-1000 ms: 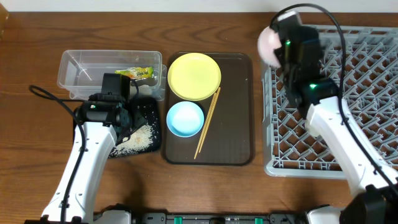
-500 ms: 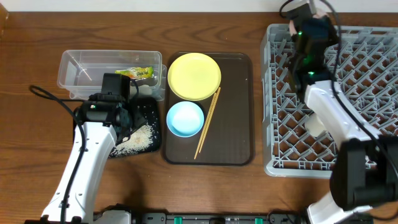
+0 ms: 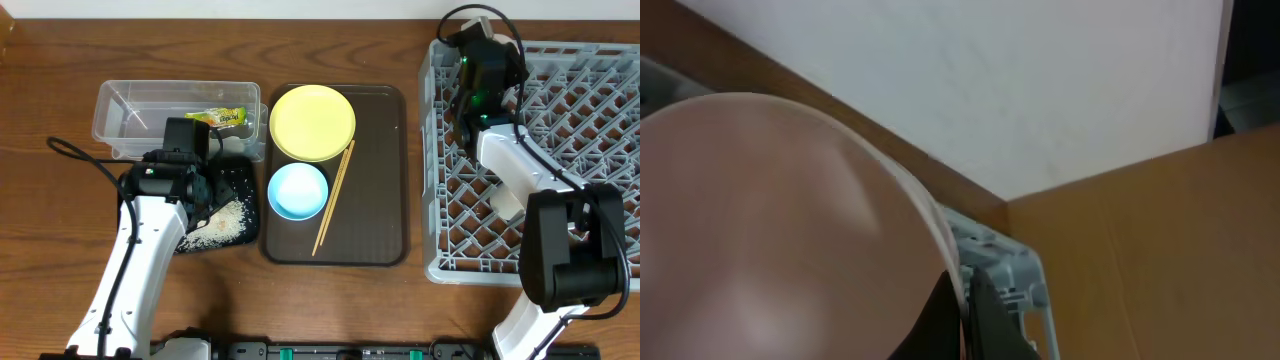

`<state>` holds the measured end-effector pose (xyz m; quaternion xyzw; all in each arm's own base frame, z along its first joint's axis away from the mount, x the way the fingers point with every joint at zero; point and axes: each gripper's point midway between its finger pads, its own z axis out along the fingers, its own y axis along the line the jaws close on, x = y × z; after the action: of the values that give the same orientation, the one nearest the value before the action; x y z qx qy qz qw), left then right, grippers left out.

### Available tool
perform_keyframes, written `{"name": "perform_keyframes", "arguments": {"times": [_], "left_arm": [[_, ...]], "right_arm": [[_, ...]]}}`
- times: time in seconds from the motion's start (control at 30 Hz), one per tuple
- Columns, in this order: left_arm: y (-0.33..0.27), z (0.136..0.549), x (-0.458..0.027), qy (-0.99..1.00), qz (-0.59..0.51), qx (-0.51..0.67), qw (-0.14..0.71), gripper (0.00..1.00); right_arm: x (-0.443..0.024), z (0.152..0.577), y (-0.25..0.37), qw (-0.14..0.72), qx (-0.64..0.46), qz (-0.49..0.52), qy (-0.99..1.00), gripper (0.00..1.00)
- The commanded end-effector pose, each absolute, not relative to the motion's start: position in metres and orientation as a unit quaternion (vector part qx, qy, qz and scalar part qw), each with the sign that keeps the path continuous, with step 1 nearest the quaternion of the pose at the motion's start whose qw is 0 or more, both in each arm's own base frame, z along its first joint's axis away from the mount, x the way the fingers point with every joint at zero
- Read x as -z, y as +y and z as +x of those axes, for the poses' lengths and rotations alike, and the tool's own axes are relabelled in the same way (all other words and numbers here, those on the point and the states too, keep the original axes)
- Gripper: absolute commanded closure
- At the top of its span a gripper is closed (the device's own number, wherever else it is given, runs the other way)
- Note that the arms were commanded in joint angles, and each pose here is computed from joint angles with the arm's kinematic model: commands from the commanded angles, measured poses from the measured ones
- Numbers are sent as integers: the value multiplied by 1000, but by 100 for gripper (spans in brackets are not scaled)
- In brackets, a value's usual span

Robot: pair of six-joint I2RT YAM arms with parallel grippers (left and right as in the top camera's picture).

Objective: Sort waste into correct bins and load items into the dishwasher rack
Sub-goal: 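Lift the pink bowl with the right gripper and set it in the rack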

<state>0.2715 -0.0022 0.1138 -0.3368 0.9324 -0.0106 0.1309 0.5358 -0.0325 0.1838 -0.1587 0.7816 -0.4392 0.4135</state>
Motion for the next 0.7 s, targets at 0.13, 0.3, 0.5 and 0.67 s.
{"name": "perform_keyframes", "arguments": {"times": [0.13, 0.3, 0.5, 0.67], "left_arm": [[0, 272, -118, 931, -338, 10, 135, 37], [0, 272, -118, 931, -338, 10, 135, 37], [0, 272, -118, 931, -338, 9, 135, 37], [0, 272, -118, 931, -338, 10, 135, 37]], "right_arm": [[-149, 520, -21, 375, 406, -146, 821, 99], [-128, 505, -10, 345, 382, -142, 845, 99], [-125, 497, 4, 347, 364, -130, 855, 98], [-146, 485, 13, 373, 333, -79, 863, 58]]}}
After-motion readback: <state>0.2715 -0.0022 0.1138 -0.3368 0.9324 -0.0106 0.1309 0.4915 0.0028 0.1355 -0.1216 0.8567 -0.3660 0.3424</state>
